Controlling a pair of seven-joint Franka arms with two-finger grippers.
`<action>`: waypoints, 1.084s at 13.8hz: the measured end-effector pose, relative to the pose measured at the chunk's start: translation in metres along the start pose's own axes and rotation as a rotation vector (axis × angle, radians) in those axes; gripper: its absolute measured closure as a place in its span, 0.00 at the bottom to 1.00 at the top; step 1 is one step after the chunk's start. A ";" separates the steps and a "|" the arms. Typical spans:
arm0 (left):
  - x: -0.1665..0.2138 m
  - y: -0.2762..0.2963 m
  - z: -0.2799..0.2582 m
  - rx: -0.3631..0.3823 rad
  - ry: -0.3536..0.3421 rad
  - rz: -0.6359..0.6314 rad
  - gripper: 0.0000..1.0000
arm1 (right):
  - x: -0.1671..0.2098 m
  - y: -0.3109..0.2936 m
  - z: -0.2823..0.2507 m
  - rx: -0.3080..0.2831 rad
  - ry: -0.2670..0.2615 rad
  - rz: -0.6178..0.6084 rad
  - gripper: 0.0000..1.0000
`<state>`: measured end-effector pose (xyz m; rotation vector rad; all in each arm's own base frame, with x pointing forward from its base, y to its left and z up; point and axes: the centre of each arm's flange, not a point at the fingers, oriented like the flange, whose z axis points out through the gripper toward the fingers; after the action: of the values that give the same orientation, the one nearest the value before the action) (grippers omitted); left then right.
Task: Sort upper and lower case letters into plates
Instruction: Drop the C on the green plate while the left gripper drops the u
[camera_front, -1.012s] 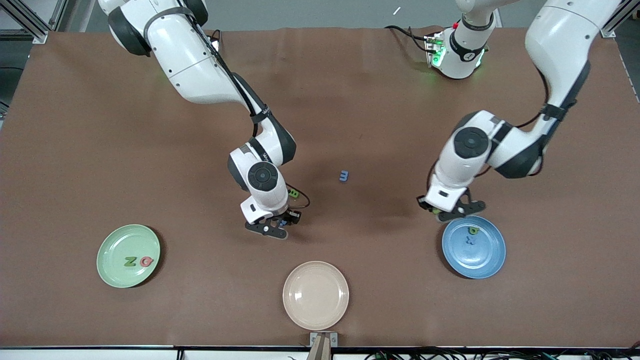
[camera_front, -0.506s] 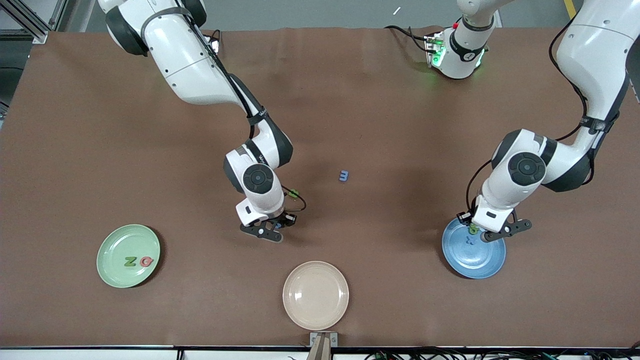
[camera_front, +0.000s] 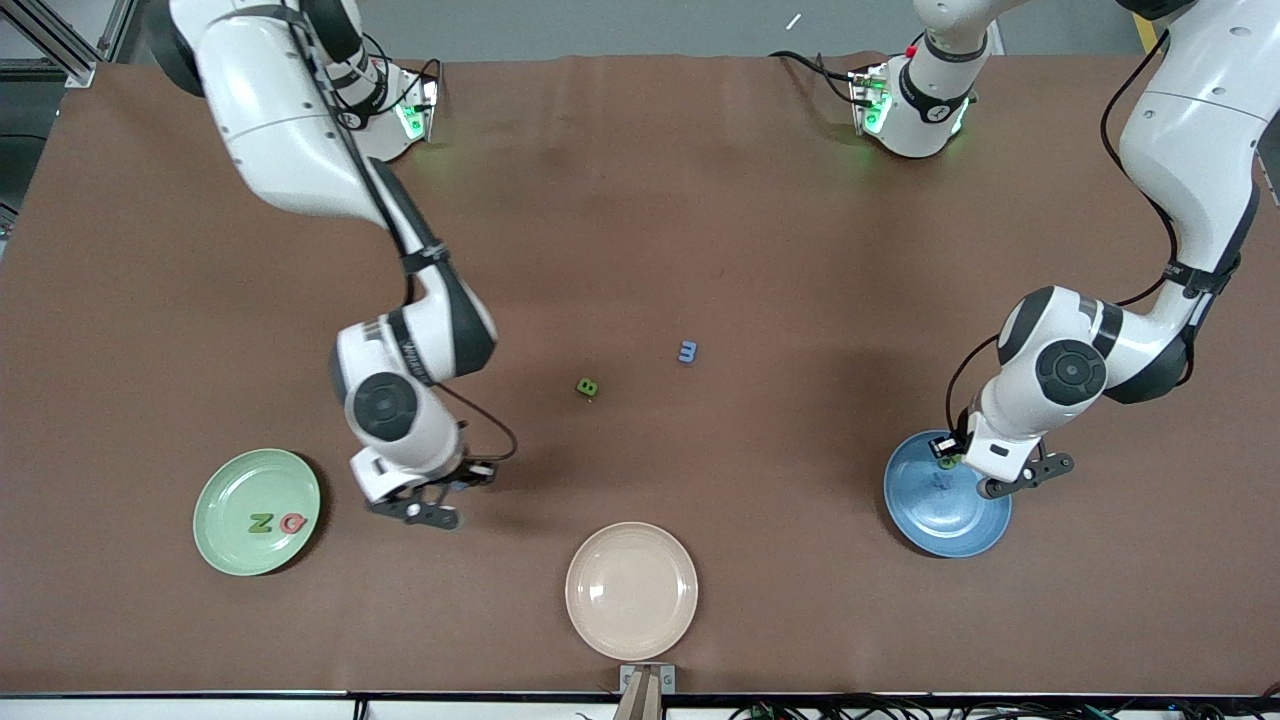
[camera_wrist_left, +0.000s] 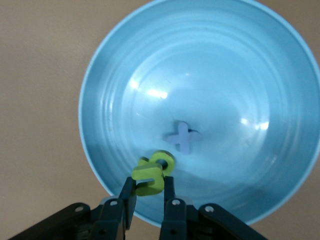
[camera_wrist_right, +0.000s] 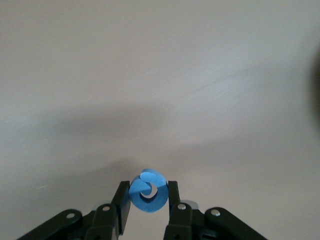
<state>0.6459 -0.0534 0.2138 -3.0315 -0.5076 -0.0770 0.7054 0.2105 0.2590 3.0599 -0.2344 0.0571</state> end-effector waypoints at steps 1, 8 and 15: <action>0.002 0.000 0.000 -0.002 0.001 -0.002 0.74 | 0.015 0.037 -0.004 -0.005 -0.008 -0.048 0.65; 0.008 0.005 -0.001 -0.015 0.010 -0.005 0.74 | 0.065 0.249 0.014 -0.004 -0.043 -0.375 0.65; 0.015 0.022 0.002 -0.042 0.018 0.001 0.50 | 0.060 0.239 0.026 0.018 -0.050 -0.402 0.12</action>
<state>0.6673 -0.0691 0.2115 -3.0687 -0.5097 -0.1157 0.7293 -0.0364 0.2517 3.0614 0.3811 -0.0398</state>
